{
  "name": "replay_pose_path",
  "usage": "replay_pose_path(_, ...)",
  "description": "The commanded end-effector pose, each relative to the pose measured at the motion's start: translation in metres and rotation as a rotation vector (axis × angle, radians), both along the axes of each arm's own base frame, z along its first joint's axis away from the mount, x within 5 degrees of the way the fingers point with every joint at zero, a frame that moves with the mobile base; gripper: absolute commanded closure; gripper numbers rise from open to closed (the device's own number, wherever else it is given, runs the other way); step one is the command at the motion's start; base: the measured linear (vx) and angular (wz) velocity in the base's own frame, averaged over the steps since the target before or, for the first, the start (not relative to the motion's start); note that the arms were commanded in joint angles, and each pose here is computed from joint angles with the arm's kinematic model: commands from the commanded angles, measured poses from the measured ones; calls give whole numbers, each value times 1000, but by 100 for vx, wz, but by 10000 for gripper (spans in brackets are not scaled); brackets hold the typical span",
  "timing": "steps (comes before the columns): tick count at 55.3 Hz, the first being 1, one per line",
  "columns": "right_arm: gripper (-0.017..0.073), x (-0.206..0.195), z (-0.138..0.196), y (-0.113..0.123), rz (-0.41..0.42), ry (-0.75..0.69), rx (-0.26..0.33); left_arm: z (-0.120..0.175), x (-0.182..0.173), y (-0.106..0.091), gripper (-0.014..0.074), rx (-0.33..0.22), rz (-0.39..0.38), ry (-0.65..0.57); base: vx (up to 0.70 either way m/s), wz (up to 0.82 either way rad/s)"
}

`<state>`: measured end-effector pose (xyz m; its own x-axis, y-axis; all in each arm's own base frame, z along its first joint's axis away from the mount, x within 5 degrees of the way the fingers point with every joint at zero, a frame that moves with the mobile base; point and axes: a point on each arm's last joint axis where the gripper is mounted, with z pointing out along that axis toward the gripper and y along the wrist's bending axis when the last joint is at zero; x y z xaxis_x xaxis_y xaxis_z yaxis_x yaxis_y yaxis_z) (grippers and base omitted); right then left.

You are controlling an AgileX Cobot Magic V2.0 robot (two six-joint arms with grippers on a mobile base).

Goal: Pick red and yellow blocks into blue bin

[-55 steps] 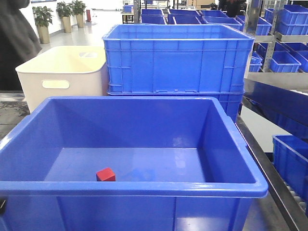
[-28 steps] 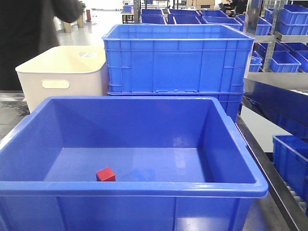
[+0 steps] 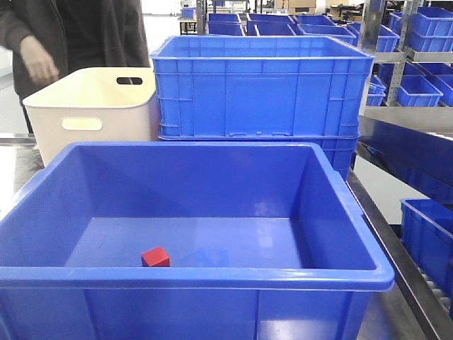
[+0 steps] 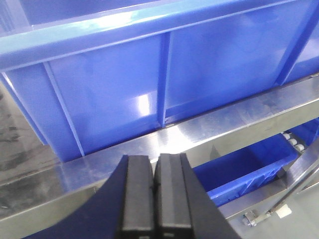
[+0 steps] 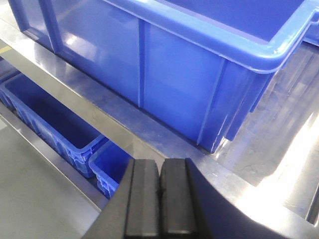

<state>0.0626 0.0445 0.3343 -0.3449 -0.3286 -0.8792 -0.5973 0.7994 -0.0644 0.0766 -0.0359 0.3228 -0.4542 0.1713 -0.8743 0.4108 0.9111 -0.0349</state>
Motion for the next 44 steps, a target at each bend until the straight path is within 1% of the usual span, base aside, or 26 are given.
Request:
replay_pose_path(1,573,2,13,1,-11,-75,48,14,3,-2,603,-53,3,-76,0,0)
replay_pose_path(28,573,2,13,1,-11,-77,49,14,3,-2,601,-53,3,-76,0,0)
replay_pose_path(34,573,2,13,1,-11,-77,49,15,-7,3,601,-62,3,-123,0,0)
replay_pose_path(36,573,2,13,1,-11,-76,49,14,-11,7,600,-20,16,-163,0,0)
replay_pose_path(37,573,2,13,1,-11,-76,49,13,-13,9,600,-15,23,-176,0,0)
replay_pose_path(44,573,2,13,1,-11,-77,47,-8,-23,19,598,-40,120,-295,0,0)
